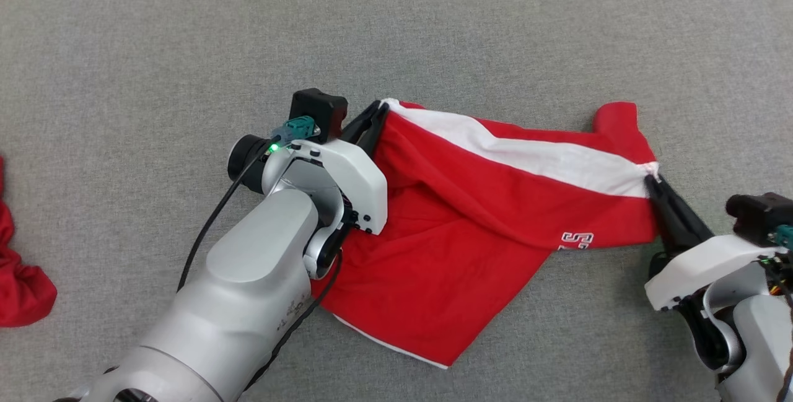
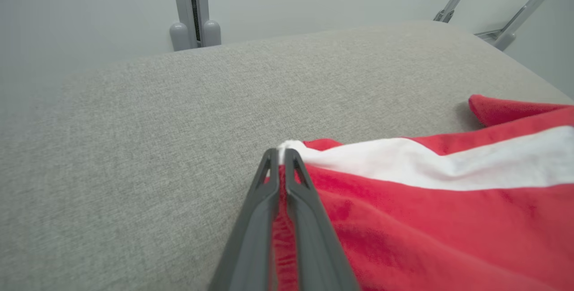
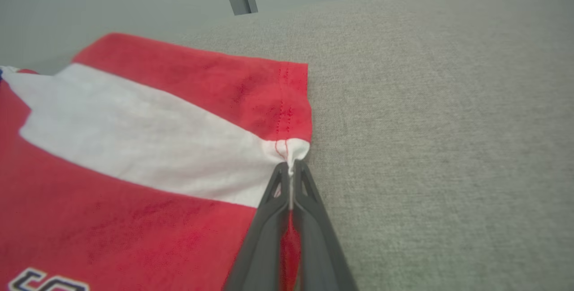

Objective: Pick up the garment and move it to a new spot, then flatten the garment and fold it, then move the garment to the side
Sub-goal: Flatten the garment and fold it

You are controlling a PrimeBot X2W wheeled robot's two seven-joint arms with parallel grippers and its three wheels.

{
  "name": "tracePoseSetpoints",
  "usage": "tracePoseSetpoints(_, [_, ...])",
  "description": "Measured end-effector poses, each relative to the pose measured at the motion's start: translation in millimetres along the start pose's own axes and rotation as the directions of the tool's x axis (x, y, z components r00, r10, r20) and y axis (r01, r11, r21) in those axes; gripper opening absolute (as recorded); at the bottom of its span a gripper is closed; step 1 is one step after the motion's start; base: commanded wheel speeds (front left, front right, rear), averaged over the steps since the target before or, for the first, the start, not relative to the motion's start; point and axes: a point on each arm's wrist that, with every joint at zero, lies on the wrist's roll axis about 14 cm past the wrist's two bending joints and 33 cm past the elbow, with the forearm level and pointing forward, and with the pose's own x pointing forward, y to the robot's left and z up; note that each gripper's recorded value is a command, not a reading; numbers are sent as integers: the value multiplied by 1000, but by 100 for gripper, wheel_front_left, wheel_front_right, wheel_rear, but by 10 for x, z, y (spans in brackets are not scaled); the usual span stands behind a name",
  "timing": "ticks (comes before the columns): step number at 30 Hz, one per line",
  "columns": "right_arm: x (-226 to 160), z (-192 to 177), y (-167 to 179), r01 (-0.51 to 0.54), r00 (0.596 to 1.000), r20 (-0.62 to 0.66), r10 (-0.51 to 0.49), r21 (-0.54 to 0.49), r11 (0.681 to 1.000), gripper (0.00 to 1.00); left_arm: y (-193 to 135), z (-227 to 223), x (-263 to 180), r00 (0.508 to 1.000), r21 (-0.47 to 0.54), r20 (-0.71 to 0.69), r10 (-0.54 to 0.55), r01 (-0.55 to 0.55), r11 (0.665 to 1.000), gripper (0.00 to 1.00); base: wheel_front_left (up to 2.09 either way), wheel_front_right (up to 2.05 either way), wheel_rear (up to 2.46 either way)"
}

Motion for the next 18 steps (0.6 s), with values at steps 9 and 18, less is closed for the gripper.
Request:
tracePoseSetpoints(9, [-203, 952, 12, 0, 945, 327, 25, -75, 997, 0, 73, 779, -185, 954, 44, 298, 40, -56, 998, 0, 0, 0, 0])
tracePoseSetpoints(18, [-887, 2500, 384, 31, 691, 704, 161, -252, 967, 0, -188, 2047, -955, 751, 161, 660, -31, -102, 982, 0, 0, 0, 0])
